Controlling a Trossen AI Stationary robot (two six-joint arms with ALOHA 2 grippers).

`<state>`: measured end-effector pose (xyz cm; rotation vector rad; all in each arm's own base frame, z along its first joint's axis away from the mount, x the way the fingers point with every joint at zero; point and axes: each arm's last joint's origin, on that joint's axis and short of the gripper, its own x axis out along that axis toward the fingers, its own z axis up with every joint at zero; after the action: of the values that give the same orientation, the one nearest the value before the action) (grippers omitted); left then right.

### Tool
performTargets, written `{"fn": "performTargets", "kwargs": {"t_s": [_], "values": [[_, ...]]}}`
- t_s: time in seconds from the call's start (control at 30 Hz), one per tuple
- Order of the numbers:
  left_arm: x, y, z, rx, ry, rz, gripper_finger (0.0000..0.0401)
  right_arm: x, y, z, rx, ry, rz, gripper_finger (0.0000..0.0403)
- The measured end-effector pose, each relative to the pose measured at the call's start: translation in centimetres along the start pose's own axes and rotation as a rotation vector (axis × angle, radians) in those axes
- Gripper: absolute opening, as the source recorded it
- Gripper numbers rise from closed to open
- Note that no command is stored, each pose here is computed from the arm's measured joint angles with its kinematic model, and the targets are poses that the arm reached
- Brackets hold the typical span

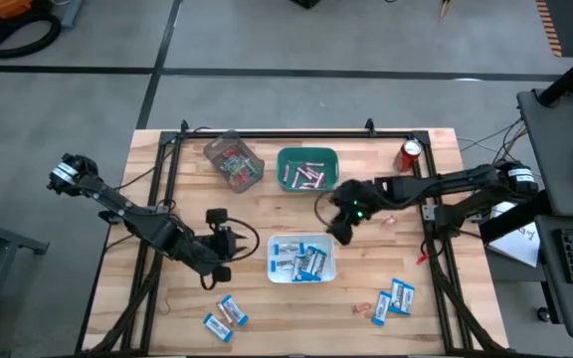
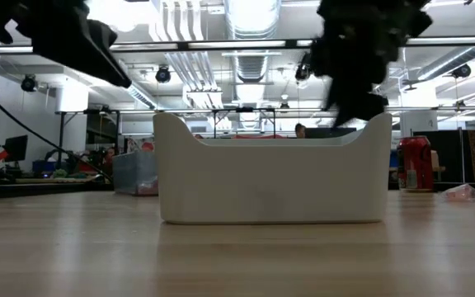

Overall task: Sort candy
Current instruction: Put the orange gummy into the black bin

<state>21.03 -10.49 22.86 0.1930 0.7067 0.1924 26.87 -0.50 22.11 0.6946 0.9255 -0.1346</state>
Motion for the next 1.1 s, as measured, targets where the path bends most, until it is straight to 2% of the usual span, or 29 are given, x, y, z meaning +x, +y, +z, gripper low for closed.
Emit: {"fn": "performTargets", "kwargs": {"t_s": [0.17,0.3,0.4,0.67,0.9,1.1], "values": [[-0.2,0.4,-0.3,-0.041,0.018,0.053,0.0097,-0.5,-1.6,-3.0,0.181,0.261,-0.246,0.0186],[-0.1,0.3,-0.4,-0.036,0.024,0.055,0.0097,-1.7,-3.0,-4.7,0.288,0.373,-0.501,0.0178],[0.1,0.2,-0.5,-0.039,0.028,0.056,0.0097,-2.4,-3.6,-5.4,0.315,0.423,-0.626,0.0174],[0.1,0.2,-0.5,-0.045,0.031,0.058,0.0097,-2.4,-4.0,-6.0,0.325,0.443,-0.661,0.0179],[-0.2,0.4,-0.4,-0.045,0.022,0.056,0.0097,-1.4,-5.3,-7.0,0.334,0.389,-0.732,0.0182],[-0.4,0.5,-0.4,-0.047,0.018,0.056,0.0097,-0.1,-6.2,-7.7,0.344,0.329,-0.690,0.0183]]}}
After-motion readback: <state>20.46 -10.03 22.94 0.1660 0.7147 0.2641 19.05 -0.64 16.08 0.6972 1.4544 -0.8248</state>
